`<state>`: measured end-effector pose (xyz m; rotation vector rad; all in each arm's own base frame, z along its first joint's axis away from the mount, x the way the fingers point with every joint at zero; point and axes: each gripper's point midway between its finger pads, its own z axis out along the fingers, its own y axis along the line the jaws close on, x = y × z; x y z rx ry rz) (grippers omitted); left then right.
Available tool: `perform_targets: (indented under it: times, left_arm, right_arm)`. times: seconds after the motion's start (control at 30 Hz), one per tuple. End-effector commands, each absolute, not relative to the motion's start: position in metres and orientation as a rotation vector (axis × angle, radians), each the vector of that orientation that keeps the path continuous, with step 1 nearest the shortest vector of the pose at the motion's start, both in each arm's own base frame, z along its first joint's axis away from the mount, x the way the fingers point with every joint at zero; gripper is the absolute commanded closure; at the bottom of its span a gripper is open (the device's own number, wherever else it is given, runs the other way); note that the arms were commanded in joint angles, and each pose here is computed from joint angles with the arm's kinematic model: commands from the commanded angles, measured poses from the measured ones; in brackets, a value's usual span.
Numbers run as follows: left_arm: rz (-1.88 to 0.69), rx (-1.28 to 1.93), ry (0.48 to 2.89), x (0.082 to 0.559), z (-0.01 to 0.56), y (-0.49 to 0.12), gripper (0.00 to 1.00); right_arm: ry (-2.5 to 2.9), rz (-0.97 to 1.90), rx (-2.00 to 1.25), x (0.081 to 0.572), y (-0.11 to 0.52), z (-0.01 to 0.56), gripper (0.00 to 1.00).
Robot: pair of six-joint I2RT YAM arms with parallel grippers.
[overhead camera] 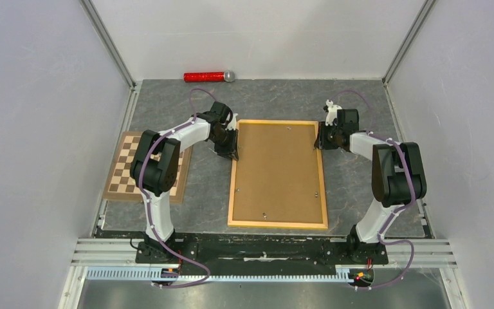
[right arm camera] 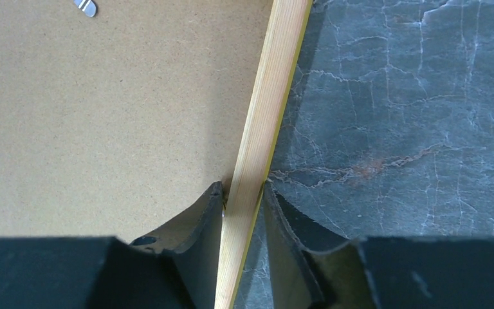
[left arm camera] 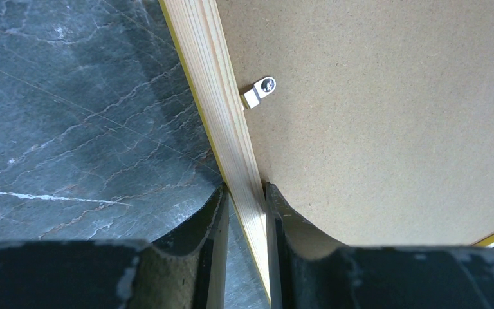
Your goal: Put the photo into the frame
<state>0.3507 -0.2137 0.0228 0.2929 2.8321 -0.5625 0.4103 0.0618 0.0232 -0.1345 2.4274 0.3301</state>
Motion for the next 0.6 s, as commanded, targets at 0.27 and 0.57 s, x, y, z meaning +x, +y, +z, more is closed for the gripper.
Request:
perform_targets:
  times: [0.27,0.57]
  left_arm:
    - [-0.532,0.252,2.831,0.351,0.024,-0.203,0.98]
    - [-0.527,0.249,2.827,0.352,0.025,-0.202,0.98]
  right_arm:
    - [2.406,0.233,-0.332,0.409,0.051,0.026,0.75]
    - [2.422,0.319,-0.516,0.404,0.061,0.015,0.68]
